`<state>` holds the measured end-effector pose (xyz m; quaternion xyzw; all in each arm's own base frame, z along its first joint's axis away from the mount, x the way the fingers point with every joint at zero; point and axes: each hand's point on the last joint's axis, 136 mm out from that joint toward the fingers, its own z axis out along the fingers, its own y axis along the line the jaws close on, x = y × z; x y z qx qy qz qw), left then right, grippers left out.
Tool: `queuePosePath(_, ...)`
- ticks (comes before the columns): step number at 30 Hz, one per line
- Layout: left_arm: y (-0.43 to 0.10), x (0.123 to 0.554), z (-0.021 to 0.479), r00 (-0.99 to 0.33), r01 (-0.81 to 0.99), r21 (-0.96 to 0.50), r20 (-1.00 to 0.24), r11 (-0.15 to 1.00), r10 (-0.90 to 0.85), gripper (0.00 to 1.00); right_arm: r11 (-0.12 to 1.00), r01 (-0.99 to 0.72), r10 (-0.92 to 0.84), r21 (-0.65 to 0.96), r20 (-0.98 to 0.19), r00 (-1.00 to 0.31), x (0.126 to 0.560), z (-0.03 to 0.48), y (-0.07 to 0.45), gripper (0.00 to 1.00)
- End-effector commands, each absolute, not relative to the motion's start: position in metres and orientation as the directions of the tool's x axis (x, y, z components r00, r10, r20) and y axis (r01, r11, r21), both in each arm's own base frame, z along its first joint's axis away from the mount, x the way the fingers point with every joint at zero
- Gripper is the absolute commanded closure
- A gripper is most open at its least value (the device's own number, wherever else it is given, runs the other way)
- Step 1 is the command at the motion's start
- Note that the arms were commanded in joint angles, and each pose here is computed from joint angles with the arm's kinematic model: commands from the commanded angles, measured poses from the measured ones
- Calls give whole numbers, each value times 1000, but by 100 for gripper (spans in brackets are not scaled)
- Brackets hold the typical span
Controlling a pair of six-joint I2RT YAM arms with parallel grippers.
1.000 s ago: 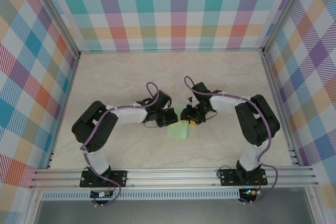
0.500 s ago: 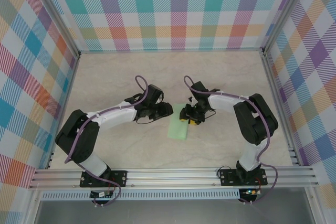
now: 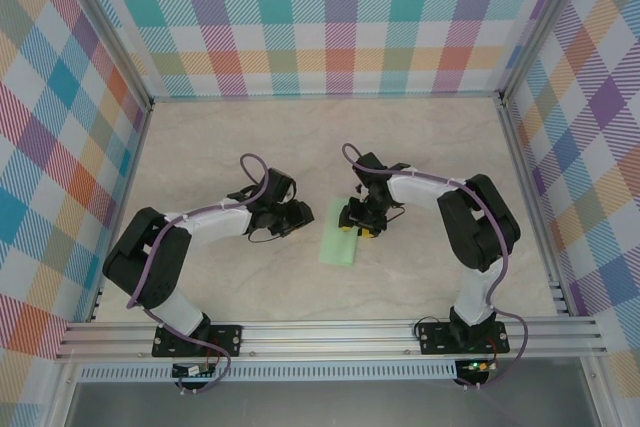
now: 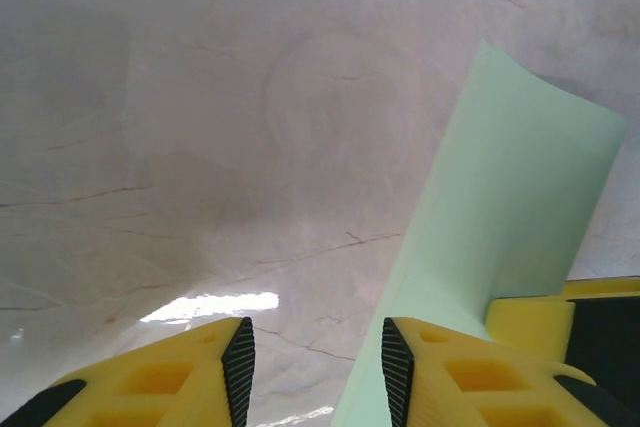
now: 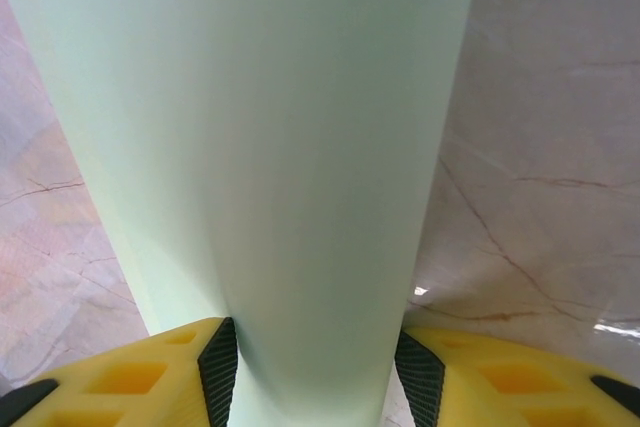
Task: Fold a paper plane with a square sheet of paper (pick it up from the middle)
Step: First fold in half a square sheet of paper at the center of the table.
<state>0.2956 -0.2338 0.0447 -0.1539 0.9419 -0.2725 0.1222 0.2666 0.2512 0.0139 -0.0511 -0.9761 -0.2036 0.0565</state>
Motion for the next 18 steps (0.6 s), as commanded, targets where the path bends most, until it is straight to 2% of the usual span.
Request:
queuePosePath(1,-231,299,50,-906,-255,-597,-127,760,-403,60,970,135,99,204,181,-979,246,-50,224,48)
queuePosePath(18,-248,300,60,-923,-208,-677,-102,706,-370,64,982,90,57,168,192,-980,242,-60,226,43)
